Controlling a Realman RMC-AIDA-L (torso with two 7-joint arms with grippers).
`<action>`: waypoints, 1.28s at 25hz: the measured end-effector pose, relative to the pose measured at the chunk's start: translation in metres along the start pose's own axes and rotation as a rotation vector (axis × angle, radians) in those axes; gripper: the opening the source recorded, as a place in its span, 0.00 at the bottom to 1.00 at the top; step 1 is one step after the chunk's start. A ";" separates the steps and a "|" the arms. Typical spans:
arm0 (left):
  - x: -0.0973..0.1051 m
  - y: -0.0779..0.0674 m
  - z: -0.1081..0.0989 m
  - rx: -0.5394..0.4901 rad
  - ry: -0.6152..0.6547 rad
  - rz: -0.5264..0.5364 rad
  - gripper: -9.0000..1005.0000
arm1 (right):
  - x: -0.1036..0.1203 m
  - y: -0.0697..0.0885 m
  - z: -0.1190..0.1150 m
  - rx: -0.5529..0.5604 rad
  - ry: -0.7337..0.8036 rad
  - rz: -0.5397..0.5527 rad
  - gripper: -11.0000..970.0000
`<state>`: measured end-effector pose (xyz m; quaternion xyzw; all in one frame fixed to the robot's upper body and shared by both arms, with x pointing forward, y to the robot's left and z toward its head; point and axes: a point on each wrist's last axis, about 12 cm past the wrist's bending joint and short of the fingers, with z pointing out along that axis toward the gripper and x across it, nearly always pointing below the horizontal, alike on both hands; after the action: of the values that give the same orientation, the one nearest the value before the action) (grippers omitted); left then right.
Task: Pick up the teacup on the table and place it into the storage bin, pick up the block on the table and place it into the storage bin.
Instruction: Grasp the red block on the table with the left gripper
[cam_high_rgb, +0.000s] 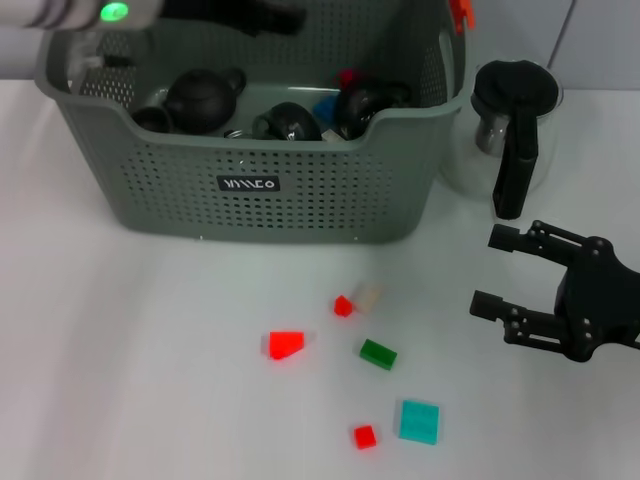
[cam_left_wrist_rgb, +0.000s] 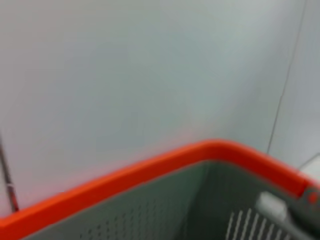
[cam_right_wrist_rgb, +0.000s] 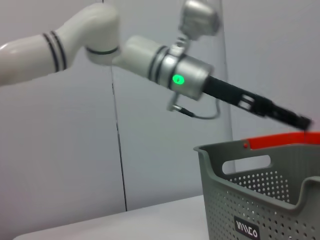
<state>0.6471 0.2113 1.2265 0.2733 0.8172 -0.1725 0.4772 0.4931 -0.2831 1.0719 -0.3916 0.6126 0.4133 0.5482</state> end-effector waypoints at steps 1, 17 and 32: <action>0.004 0.002 -0.013 0.010 -0.040 -0.022 0.86 | 0.000 0.000 0.000 -0.001 -0.001 0.000 0.85; 0.196 -0.014 -0.086 0.384 -0.244 0.124 0.87 | 0.002 0.000 0.000 0.011 0.005 0.008 0.85; 0.234 -0.043 -0.030 0.450 -0.022 0.265 0.83 | 0.006 0.003 -0.001 0.017 0.009 0.023 0.85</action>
<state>0.5078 0.2597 1.0370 0.4752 0.7101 -0.2890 0.4319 0.4897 -0.2832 1.0663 -0.3818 0.6230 0.4124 0.5441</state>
